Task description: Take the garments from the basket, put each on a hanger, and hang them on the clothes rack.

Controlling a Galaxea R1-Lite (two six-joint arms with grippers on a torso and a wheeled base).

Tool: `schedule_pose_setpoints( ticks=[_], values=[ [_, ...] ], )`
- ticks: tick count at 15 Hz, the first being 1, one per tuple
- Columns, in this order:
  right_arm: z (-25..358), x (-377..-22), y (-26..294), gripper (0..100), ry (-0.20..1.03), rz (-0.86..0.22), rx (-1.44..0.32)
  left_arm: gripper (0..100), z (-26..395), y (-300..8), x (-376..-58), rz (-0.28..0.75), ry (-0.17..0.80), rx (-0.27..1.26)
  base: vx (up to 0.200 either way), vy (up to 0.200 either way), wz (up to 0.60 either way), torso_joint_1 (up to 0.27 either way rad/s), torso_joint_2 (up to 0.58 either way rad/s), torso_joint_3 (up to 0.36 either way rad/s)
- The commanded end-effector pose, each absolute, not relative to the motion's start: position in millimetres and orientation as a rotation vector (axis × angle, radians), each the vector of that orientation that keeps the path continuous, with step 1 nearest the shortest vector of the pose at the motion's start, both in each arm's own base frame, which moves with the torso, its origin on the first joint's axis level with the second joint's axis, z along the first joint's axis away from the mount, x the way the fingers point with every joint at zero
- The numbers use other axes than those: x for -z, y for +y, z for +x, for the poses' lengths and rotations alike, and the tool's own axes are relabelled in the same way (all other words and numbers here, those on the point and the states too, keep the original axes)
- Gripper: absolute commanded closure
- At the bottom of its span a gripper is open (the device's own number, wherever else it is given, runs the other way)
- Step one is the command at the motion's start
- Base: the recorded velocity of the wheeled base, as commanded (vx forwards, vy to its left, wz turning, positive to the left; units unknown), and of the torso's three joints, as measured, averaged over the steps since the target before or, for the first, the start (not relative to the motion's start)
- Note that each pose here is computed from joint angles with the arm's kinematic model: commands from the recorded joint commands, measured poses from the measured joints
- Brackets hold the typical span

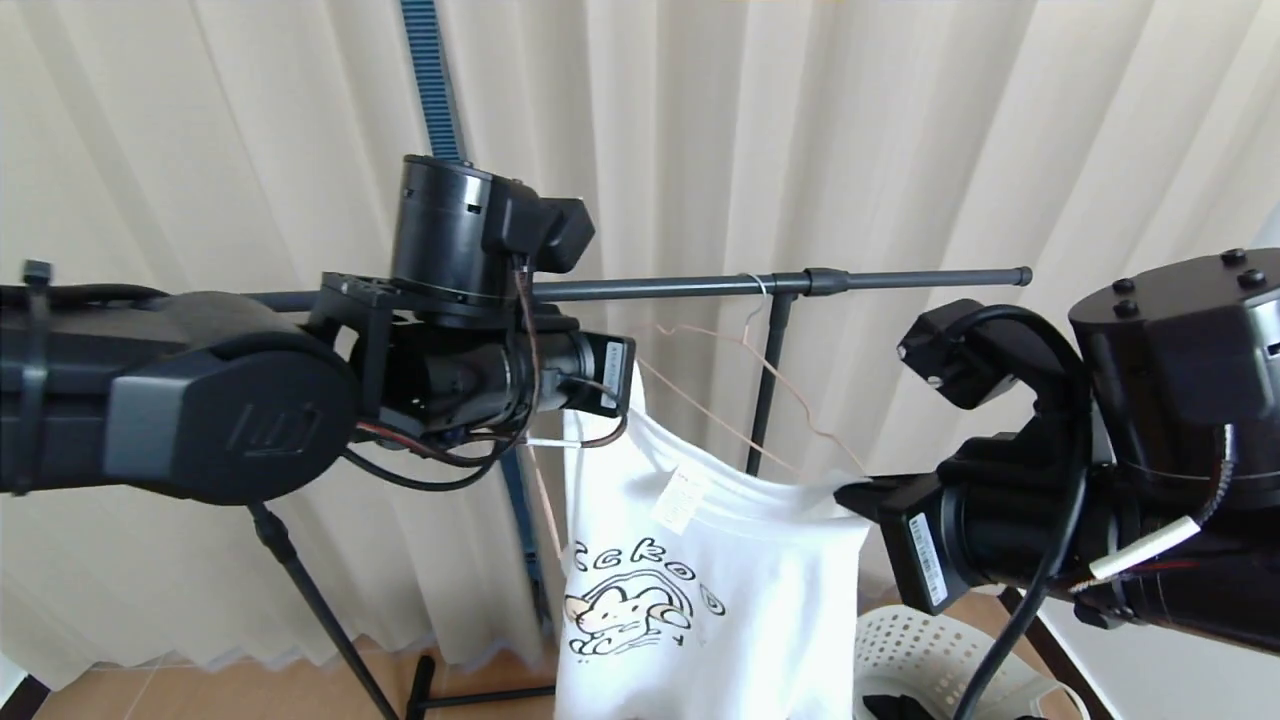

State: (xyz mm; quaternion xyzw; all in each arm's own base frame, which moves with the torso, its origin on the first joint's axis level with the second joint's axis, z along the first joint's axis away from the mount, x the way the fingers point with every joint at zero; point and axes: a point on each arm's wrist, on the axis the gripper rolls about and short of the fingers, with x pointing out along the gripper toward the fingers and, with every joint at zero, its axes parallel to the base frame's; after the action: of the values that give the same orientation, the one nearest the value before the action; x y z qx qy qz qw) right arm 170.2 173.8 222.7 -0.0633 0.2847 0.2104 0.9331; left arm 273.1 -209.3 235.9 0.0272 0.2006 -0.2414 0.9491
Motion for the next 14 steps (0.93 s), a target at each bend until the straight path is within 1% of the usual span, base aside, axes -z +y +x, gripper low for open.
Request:
schedule_pose_setpoints(
  ticks=[1,3,4,6,8,10,11,12,14],
  values=[
    [187.2,-225.0,175.5,100,0.544,-0.097,-0.387,100,231.4,-176.6,-259.3,0.075,0.437,0.492,0.0,0.0,0.0,0.0,0.0,0.0],
    [213.9,-225.0,192.6,100,0.503,-0.073,-0.351,100,212.3,-165.4,-255.2,0.107,0.505,0.499,0.0,0.0,0.0,0.0,0.0,0.0],
    [224.8,-227.9,202.8,100,0.485,-0.063,-0.348,100,204.4,-164.9,-248.6,0.122,0.532,0.514,0.0,0.0,0.0,0.0,0.0,0.0],
    [249.6,-228.2,224.5,100,0.459,-0.053,-0.311,100,188.7,-170.7,-225.6,0.165,0.605,0.559,0.0,0.0,0.0,0.0,0.0,0.0],
    [263.6,-232.1,237.7,100,0.435,-0.037,-0.315,100,176.5,-182.8,-209.7,0.185,0.664,0.608,0.0,0.0,0.0,0.0,0.0,0.0],
    [274.0,-239.4,248.5,100,0.405,-0.003,-0.325,100,169.2,-204.7,-198.3,0.167,0.719,0.648,0.0,0.0,0.0,0.0,0.0,0.0],
    [280.6,-243.3,257.1,100,0.381,0.044,-0.324,100,167.1,-216.9,-195.6,0.154,0.737,0.668,0.0,0.0,0.0,0.0,0.0,0.0],
    [287.5,-245.3,263.6,100,0.366,0.081,-0.321,100,166.4,-228.9,-192.7,0.129,0.758,0.675,0.0,0.0,0.0,0.0,0.0,0.0],
    [290.3,-244.8,270.6,100,0.361,0.098,-0.329,100,169.7,-253.8,-194.5,0.04,0.778,0.678,0.0,0.0,0.0,0.0,0.0,0.0]
  ],
)
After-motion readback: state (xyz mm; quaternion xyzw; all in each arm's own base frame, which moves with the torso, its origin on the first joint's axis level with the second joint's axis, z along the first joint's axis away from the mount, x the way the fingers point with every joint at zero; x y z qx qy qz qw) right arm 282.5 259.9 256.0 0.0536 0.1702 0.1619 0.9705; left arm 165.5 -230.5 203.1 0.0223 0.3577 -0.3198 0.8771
